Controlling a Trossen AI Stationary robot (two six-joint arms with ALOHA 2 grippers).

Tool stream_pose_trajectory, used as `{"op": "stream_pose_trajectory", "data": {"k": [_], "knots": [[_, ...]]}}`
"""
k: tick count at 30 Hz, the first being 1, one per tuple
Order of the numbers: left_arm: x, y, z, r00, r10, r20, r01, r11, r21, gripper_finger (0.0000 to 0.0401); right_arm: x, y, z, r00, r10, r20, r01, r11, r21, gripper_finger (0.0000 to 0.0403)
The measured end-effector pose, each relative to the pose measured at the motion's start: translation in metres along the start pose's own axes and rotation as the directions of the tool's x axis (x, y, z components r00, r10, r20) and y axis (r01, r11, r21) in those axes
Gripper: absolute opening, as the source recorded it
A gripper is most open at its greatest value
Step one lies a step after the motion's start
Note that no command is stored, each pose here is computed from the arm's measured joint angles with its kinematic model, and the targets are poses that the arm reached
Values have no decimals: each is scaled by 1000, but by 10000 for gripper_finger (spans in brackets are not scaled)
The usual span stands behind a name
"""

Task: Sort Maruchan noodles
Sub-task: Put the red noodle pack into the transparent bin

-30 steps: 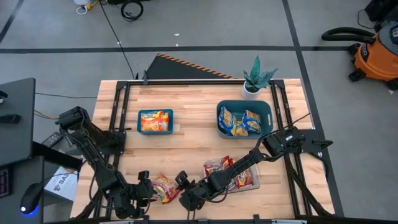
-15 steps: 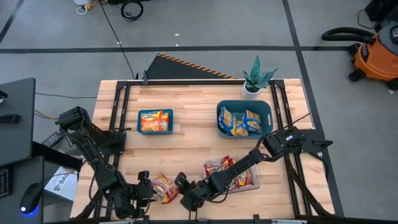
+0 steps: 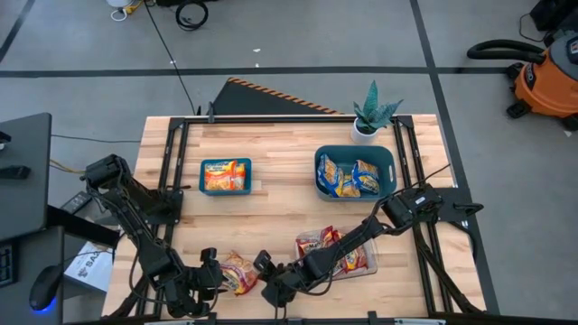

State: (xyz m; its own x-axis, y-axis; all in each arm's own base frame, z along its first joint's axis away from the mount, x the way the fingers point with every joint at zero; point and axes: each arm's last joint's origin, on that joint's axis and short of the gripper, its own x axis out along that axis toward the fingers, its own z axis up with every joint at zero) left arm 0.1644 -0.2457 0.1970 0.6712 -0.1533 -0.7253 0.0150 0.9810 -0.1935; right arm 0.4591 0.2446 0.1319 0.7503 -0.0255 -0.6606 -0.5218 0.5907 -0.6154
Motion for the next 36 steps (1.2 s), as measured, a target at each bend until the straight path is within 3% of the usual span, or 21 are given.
{"op": "stream_pose_trajectory", "data": {"k": [13,18,26,32,36], "knots": [[0,0,0,1000,-2,0,2,1000,1,141,-12,-10,14,998,-62,-18,62,998,-19,6],[0,0,-1,1000,1,-2,-1,1000,4,141,-21,-18,14,986,-144,-79,142,989,-27,6],[-1,6,-1,992,106,68,-108,994,29,141,-73,-57,26,953,-285,-106,288,958,7,6],[-1,11,-1,978,177,109,-179,984,7,141,-131,-86,34,925,-365,-107,376,920,110,6],[-1,12,-2,977,187,102,-186,982,-19,141,-178,-97,34,925,-362,-116,379,902,205,6]]}}
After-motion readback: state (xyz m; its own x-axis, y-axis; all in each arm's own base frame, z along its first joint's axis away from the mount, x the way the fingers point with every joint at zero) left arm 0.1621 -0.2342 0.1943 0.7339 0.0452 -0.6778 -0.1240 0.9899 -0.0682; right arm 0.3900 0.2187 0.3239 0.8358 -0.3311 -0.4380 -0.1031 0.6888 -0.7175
